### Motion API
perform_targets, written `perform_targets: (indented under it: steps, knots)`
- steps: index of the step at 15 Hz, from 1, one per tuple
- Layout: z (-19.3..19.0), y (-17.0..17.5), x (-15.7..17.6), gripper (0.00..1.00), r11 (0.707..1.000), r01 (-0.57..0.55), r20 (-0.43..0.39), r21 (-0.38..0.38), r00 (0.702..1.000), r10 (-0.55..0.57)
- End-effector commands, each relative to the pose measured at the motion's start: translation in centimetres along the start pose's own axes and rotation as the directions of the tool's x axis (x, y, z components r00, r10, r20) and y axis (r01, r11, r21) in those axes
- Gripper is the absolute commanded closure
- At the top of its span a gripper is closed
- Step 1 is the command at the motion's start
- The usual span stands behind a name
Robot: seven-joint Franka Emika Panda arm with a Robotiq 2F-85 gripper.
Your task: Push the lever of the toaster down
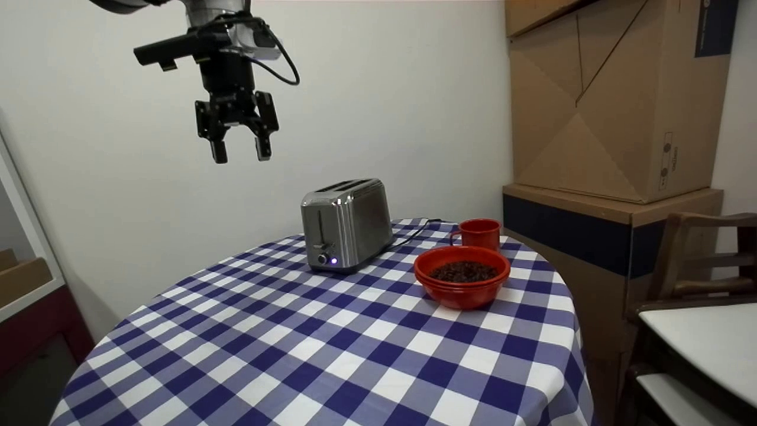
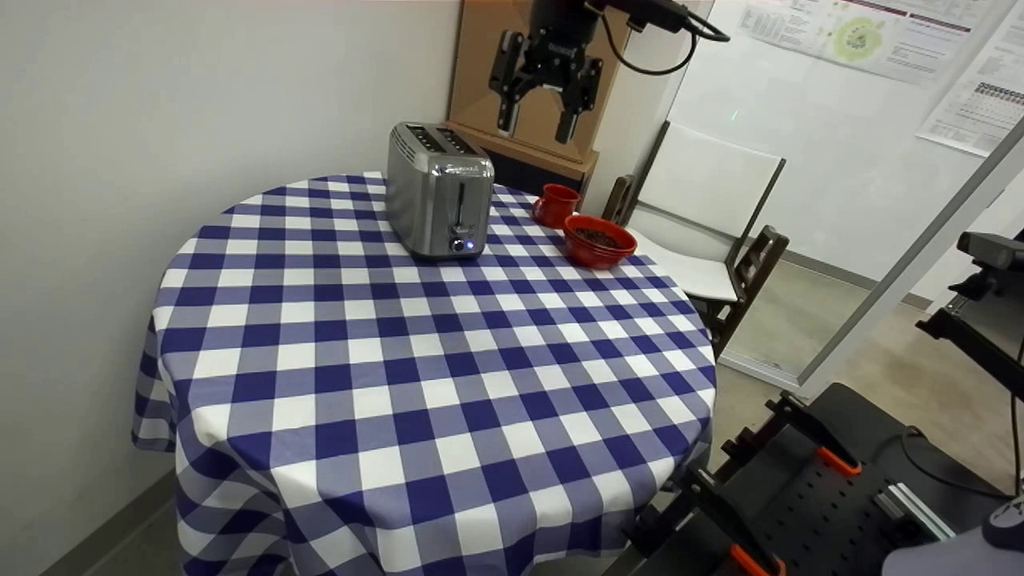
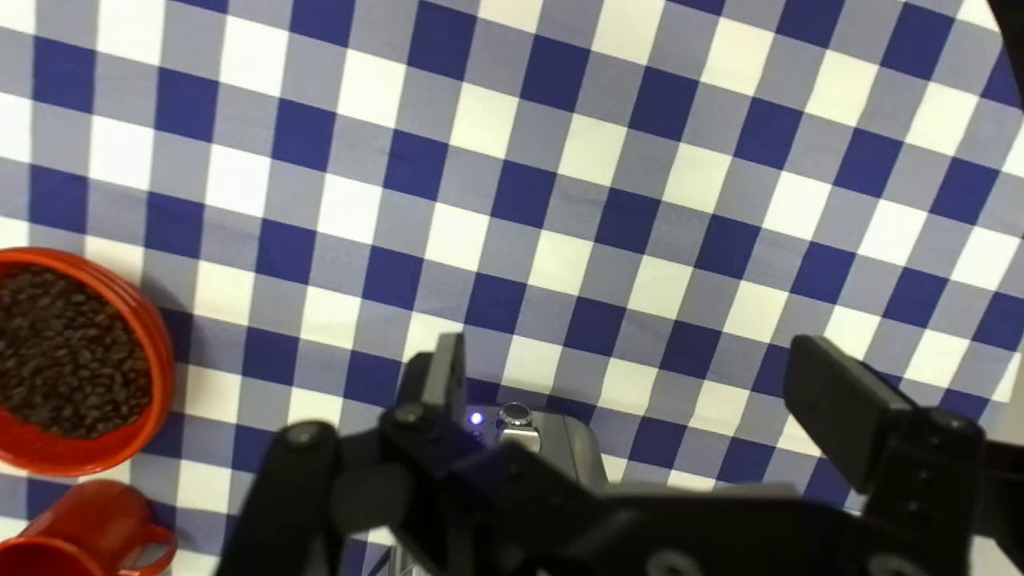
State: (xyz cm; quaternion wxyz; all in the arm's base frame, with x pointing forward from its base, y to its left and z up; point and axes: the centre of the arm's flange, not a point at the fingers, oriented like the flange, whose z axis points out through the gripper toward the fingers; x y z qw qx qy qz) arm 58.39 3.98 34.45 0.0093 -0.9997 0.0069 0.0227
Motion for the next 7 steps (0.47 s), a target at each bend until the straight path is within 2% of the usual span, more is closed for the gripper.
perform_targets:
  steps: [1,7]
  knots:
    - [-0.5,-0.1,-0.4,0.00,1.000,0.002,-0.005,-0.003,1.000,-0.002]
    - [0.4,0.0,-0.3,0.00,1.000,0.000,0.010,-0.003,1.000,0.000]
